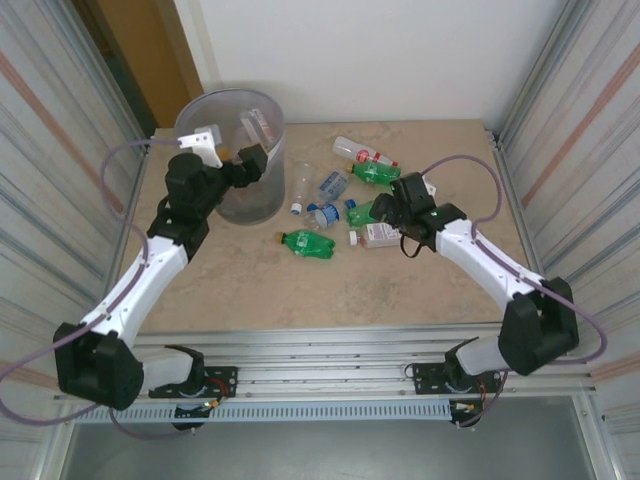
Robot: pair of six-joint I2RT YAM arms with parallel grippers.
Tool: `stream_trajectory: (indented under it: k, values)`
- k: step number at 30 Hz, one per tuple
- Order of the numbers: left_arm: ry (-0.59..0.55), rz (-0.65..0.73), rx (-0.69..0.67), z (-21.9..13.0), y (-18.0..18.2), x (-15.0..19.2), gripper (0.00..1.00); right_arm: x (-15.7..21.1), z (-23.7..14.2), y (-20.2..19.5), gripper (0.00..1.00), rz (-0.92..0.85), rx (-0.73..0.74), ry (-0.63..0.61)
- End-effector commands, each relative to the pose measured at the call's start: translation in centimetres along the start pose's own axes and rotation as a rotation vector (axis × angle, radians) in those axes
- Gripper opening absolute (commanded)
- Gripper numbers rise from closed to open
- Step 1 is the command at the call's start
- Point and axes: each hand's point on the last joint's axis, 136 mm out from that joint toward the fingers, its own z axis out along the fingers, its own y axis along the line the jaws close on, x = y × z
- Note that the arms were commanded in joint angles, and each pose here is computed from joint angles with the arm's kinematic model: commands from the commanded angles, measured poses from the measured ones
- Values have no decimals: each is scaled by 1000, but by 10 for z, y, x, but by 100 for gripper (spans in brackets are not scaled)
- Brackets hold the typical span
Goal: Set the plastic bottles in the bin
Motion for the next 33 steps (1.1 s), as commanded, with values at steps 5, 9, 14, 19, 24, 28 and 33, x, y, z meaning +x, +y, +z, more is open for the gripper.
stream_trajectory:
  k: [5,9,14,19,24,28,33]
  values:
    - [-20,31,-104,-25,25,17,99,30,29,14,98,54,23,146]
    - [-32,51,-115,-33,26,13,99,40,39,21,98,57,28,166]
    - [-29,50,-83,-34,20,13,99,53,54,26,98,80,34,206]
    - [-21,52,-82,-32,20,16,99,60,65,30,98,81,39,225]
    - [-13,51,-81,-30,21,18,99,63,74,32,98,94,45,235]
    - [-8,50,-79,-30,21,20,99,64,80,36,98,103,41,233]
    - [-8,50,-73,-29,20,20,99,61,87,36,98,103,58,222]
